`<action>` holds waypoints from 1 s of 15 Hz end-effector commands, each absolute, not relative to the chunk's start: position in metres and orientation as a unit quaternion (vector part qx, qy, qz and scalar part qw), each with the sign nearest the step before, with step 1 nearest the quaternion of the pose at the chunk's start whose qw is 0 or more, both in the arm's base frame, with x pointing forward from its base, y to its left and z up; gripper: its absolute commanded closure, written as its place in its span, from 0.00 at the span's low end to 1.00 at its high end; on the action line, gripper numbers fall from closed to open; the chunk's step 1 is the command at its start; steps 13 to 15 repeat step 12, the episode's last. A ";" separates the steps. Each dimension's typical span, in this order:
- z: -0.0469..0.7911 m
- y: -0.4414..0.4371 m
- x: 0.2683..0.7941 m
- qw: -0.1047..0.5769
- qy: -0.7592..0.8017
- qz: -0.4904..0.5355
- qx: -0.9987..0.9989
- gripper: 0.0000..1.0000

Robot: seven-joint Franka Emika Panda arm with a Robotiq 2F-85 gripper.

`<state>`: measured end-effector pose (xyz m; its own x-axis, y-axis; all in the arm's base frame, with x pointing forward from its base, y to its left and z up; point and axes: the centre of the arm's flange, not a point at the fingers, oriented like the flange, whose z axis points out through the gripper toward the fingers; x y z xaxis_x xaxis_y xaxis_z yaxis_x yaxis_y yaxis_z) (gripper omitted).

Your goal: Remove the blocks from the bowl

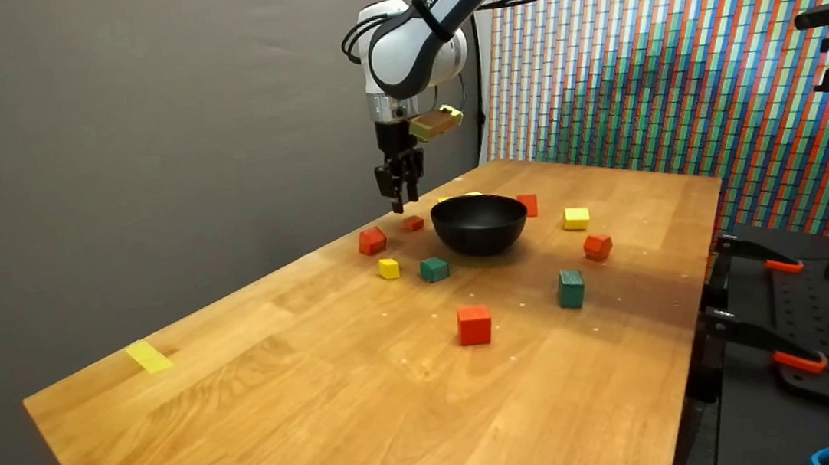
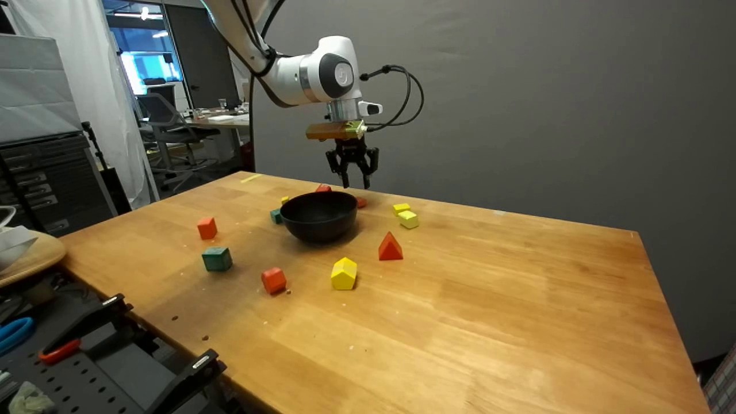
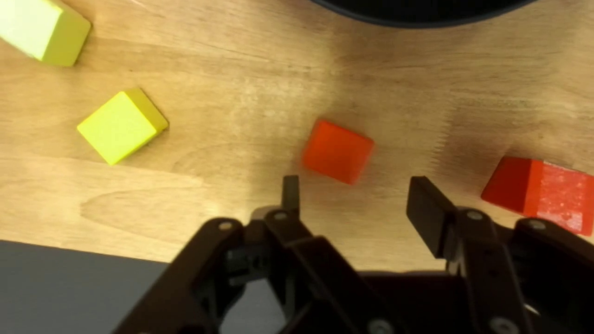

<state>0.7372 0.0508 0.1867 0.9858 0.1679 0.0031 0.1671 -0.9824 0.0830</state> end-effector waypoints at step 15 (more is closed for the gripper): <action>0.310 0.056 0.697 0.033 0.082 0.130 0.988 0.00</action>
